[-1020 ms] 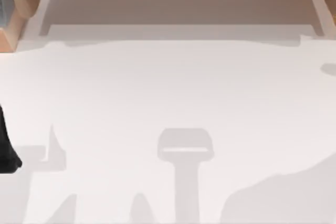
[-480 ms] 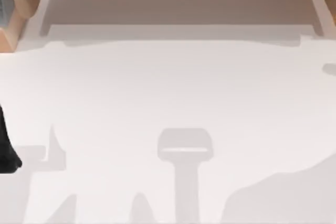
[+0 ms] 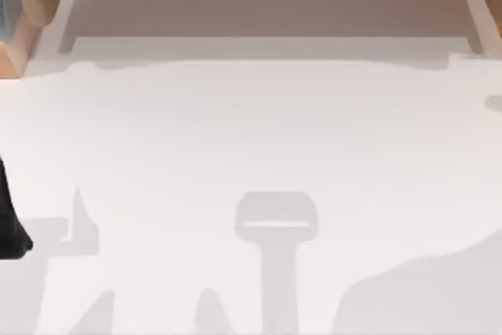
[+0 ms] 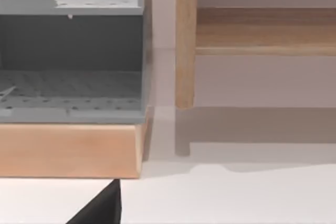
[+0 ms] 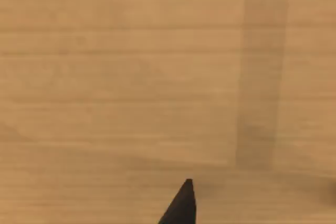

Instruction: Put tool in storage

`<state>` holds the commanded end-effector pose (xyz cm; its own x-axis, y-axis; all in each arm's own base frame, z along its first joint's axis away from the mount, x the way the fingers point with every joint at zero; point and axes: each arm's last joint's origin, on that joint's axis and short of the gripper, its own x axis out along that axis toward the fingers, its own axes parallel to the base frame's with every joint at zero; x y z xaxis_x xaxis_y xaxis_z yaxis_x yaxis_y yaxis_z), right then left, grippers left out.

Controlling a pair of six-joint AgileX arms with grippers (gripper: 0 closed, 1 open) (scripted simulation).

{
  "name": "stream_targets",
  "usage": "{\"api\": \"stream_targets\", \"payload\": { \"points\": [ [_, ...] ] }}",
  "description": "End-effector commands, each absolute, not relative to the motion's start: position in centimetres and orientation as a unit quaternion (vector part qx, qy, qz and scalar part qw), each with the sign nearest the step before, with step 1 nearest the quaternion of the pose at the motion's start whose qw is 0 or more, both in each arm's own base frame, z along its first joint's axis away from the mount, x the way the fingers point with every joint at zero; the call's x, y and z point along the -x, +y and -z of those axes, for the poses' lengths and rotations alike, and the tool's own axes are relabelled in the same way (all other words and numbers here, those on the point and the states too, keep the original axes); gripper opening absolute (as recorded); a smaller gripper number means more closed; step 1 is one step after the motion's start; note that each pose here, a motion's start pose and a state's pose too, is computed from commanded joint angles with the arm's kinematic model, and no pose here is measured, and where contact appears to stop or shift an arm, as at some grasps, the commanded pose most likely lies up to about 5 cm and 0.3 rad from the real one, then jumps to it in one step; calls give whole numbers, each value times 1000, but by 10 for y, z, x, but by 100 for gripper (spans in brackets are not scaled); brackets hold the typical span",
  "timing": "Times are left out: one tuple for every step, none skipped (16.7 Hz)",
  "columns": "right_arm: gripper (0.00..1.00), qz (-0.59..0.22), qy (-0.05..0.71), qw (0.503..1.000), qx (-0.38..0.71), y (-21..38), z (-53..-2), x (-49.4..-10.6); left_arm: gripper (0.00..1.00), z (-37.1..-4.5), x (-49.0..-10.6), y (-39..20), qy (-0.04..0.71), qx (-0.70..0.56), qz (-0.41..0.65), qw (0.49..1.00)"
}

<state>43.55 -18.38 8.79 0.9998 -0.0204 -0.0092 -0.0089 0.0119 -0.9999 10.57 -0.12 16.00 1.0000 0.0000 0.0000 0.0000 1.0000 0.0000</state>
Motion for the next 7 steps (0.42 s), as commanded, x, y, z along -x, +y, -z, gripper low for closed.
{"api": "stream_targets", "payload": {
  "points": [
    [98,4,10,711,703,-184,-88,-435,100,-160,-106,-1,0,0,0,1000],
    [100,4,10,711,703,-184,-88,-435,100,-160,-106,-1,0,0,0,1000],
    [100,4,10,711,703,-184,-88,-435,100,-160,-106,-1,0,0,0,1000],
    [100,4,10,711,703,-184,-88,-435,100,-160,-106,-1,0,0,0,1000],
    [100,4,10,711,703,-184,-88,-435,100,-160,-106,-1,0,0,0,1000],
    [100,4,10,711,703,-184,-88,-435,100,-160,-106,-1,0,0,0,1000],
    [100,4,10,711,703,-184,-88,-435,100,-160,-106,-1,0,0,0,1000]
  ]
}}
